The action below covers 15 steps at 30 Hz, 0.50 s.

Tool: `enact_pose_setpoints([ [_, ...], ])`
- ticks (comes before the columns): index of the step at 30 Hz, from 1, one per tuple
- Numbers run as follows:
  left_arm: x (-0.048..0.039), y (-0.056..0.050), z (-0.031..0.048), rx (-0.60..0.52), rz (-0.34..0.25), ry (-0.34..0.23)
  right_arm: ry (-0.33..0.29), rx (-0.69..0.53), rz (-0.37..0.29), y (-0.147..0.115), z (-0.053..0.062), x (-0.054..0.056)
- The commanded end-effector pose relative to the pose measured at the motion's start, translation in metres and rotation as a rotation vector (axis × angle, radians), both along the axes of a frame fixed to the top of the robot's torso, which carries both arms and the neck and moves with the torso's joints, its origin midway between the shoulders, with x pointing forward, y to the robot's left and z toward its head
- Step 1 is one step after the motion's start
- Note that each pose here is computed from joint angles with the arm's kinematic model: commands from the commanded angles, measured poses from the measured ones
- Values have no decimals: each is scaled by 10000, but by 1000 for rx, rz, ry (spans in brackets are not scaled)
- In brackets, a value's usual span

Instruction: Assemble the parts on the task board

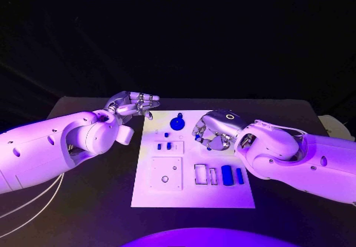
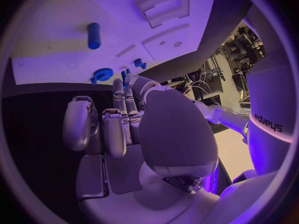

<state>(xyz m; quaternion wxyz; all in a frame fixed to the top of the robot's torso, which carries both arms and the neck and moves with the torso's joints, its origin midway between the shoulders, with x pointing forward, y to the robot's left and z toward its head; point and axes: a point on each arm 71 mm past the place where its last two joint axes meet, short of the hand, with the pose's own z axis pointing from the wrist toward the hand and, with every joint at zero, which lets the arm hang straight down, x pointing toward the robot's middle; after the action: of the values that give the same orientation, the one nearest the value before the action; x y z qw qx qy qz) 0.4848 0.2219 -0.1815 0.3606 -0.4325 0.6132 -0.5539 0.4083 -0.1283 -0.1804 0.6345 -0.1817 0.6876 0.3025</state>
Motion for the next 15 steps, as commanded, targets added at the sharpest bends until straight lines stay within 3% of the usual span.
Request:
enact_pose_setpoints([
  [1,-2,-47,9,-14,-21,-4,12,21,47,135,-33,-66],
  [15,-8,-139,12,-23,-40,-5,109,20,113,447,-397,-179],
])
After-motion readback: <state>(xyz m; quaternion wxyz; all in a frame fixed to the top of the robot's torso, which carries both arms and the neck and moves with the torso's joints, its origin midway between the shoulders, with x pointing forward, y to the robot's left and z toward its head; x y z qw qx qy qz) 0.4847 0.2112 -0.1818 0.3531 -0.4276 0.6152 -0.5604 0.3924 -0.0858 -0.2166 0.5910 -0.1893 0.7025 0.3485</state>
